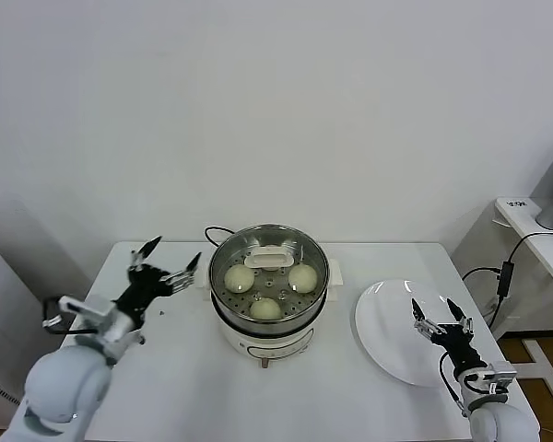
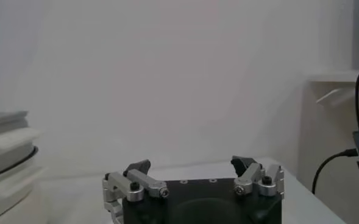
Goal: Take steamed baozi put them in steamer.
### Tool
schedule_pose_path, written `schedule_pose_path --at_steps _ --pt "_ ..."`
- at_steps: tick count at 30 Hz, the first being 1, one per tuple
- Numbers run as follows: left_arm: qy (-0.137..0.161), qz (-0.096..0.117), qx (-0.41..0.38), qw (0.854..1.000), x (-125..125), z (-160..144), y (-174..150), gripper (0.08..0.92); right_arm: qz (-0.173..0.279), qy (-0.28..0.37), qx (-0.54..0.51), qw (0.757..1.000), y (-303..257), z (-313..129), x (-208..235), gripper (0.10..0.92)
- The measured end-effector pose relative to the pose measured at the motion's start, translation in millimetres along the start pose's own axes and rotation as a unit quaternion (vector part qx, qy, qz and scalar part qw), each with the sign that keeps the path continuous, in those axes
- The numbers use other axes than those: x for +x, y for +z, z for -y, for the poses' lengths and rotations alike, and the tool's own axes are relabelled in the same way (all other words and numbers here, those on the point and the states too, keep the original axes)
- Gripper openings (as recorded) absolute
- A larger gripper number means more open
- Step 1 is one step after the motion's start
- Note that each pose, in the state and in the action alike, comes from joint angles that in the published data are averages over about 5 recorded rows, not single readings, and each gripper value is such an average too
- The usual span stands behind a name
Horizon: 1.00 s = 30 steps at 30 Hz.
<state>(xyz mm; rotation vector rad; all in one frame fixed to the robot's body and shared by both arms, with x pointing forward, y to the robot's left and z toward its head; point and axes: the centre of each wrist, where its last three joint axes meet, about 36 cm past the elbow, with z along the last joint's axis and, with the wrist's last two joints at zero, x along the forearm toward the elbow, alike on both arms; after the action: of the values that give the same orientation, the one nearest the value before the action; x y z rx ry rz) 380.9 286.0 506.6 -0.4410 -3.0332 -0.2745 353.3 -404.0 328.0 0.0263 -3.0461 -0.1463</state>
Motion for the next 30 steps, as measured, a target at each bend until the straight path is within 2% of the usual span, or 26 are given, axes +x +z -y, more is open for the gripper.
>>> schedule_pose_path --at_steps 7,16,23,30 --pt "-0.035 -0.031 0.050 0.998 8.9 -30.2 38.4 0.823 -0.019 0.015 0.006 1.000 -7.4 -6.0 8.5 0.823" --pt "-0.065 -0.073 0.086 0.992 13.0 -44.5 82.1 0.823 -0.034 0.023 0.022 0.999 -17.2 -5.7 19.5 0.823" --pt "-0.074 -0.101 0.080 0.989 14.4 -47.0 107.4 0.823 -0.051 0.026 0.034 0.998 -21.6 -5.2 25.5 0.823" --pt "-0.069 -0.120 0.067 0.988 12.2 -39.9 123.7 0.823 -0.061 0.023 0.031 0.997 -22.2 -8.7 26.2 0.823"
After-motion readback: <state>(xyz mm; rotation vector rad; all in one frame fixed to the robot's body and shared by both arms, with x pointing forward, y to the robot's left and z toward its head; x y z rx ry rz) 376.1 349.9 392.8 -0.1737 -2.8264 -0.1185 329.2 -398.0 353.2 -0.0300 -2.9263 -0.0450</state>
